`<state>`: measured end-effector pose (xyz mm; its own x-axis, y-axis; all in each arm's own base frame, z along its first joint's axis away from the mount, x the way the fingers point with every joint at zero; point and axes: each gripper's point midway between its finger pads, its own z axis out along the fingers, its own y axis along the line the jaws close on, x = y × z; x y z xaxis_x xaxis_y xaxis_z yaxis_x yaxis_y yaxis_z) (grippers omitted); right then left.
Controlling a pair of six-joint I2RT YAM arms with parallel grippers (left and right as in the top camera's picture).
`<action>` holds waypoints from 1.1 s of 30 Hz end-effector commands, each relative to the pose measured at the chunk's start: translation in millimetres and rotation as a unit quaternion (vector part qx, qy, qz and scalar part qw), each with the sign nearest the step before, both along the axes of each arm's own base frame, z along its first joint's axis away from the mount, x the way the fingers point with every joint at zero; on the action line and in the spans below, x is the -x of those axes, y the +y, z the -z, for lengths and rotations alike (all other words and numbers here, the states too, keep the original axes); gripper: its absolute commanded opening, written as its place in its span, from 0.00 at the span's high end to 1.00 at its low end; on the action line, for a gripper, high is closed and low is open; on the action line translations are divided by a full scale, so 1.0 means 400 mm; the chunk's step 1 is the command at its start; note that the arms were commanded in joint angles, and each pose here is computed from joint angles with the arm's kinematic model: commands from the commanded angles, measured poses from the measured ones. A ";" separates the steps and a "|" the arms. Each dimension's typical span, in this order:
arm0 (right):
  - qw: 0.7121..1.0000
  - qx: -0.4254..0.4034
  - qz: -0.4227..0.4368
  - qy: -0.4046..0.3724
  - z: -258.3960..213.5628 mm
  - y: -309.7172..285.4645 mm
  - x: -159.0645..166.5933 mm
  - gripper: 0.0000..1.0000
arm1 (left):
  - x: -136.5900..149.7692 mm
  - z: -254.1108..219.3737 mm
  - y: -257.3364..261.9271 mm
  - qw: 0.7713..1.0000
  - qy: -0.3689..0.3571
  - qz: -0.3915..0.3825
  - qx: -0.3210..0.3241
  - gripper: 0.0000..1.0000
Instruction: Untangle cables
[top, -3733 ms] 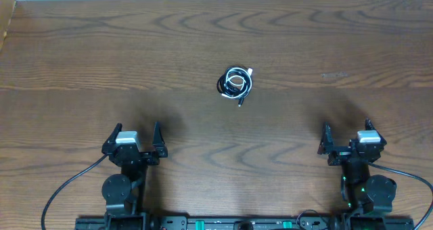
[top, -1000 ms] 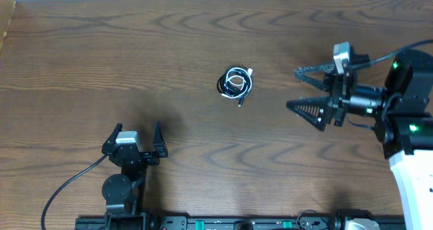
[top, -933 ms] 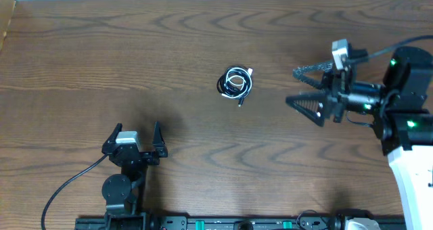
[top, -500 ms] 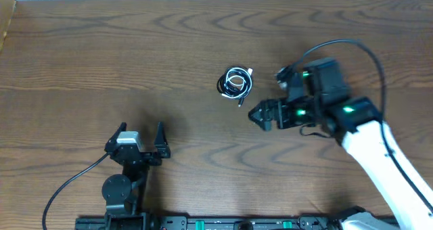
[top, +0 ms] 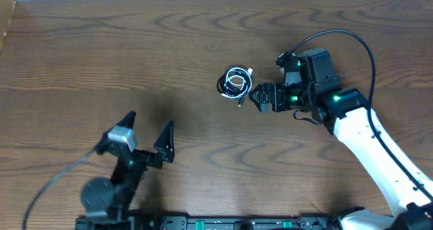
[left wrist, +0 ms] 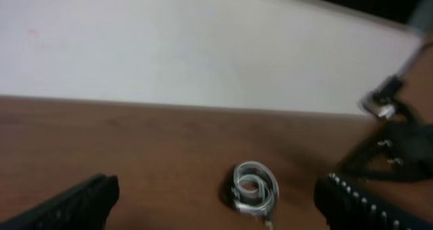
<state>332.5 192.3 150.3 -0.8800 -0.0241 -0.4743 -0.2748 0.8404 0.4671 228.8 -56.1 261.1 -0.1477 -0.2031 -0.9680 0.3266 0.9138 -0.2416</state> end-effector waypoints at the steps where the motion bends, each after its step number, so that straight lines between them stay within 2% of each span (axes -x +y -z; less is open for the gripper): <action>1: 1.000 0.011 0.011 0.026 0.030 -0.006 -0.022 0.01 | -0.015 -0.074 -0.051 0.994 0.042 0.080 -0.055 0.02; 4: 0.997 0.028 0.014 0.065 0.026 -0.029 -0.030 0.01 | -0.053 -0.093 -0.057 0.980 0.149 0.108 -0.071 0.02; 5: 0.995 0.047 -0.001 0.083 0.013 -0.041 -0.033 0.01 | -0.085 -0.096 -0.054 0.964 0.229 0.118 -0.068 0.02; 9: 0.996 0.040 -0.021 0.075 -0.024 -0.014 -0.065 0.01 | -0.157 -0.080 -0.057 0.927 0.349 0.133 -0.030 0.02; 10: 0.998 0.013 -0.026 0.059 -0.043 0.013 -0.081 0.01 | -0.200 -0.051 -0.056 0.911 0.393 0.123 0.002 0.03; 13: 0.999 0.011 -0.020 0.041 -0.041 0.029 -0.104 0.01 | -0.225 0.031 -0.070 0.865 0.484 0.108 0.079 0.02; 19: 0.997 0.014 0.016 0.070 0.036 0.079 -0.130 0.01 | -0.243 0.181 -0.119 0.794 0.584 0.138 0.100 0.02; 23: 0.995 0.015 0.045 0.093 0.107 0.092 -0.160 0.01 | -0.248 0.243 -0.139 0.767 0.618 0.143 0.099 0.02; 26: 0.988 0.041 0.098 0.113 0.170 0.061 -0.184 0.10 | -0.247 0.275 -0.148 0.753 0.635 0.144 0.096 0.02; 28: 0.987 0.051 0.110 0.110 0.208 0.051 -0.207 0.10 | -0.247 0.292 -0.146 0.749 0.642 0.139 0.088 0.02; 29: 0.987 0.046 0.109 0.109 0.223 0.055 -0.219 0.14 | -0.248 0.300 -0.140 0.748 0.645 0.133 0.083 0.03; 31: 0.988 0.028 0.101 0.115 0.242 0.069 -0.227 0.31 | -0.249 0.313 -0.128 0.749 0.648 0.120 0.070 0.02; 33: 0.988 0.000 0.081 0.128 0.265 0.099 -0.227 0.41 | -0.249 0.319 -0.119 0.750 0.649 0.112 0.061 0.02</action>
